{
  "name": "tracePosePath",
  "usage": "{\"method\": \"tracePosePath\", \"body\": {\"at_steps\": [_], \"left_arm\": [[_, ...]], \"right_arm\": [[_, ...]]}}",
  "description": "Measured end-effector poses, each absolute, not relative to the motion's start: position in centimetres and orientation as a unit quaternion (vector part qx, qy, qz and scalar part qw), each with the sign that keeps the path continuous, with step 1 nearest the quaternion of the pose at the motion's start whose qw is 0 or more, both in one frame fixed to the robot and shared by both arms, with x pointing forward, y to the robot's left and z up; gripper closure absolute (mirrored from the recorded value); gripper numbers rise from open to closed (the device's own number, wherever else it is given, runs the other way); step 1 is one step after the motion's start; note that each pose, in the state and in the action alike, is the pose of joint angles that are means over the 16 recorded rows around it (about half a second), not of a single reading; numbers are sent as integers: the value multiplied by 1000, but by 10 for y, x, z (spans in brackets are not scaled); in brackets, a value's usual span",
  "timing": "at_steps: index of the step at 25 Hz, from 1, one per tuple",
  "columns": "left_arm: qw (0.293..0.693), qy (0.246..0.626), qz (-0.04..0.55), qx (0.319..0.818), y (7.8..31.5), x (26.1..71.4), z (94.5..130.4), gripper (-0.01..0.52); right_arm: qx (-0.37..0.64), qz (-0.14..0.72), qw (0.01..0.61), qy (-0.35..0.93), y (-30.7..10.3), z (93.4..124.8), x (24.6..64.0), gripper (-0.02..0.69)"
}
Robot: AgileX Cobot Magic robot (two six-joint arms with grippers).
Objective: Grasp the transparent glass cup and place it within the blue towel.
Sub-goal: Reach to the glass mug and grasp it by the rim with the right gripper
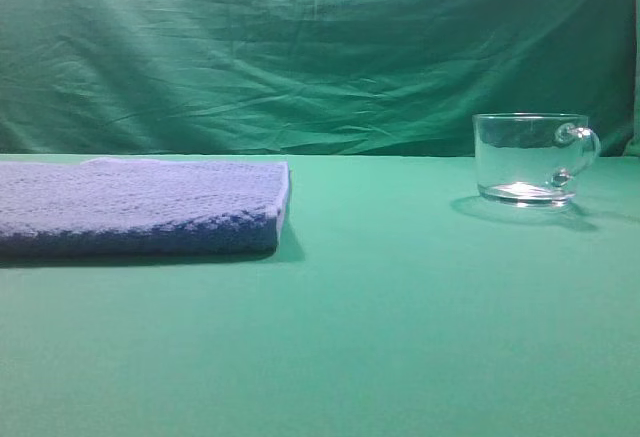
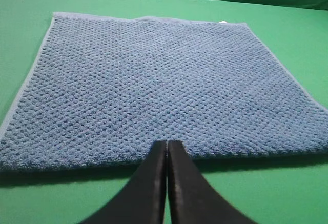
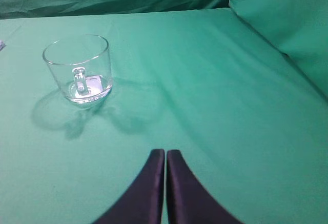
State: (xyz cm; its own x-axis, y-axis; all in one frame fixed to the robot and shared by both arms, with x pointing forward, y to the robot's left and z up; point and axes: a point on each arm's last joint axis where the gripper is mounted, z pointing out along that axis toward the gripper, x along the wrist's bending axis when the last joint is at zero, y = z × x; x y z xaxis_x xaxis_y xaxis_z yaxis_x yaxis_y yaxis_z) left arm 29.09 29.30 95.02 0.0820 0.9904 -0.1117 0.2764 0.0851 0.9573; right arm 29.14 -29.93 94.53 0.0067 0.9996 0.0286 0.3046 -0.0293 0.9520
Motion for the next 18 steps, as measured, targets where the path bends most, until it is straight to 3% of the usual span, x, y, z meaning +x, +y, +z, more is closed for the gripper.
{"method": "tracePosePath", "body": {"at_steps": [18], "left_arm": [[474, 563, 376, 562, 293, 291, 950, 514]], "right_arm": [[579, 424, 410, 563, -299, 945, 291, 665]]}}
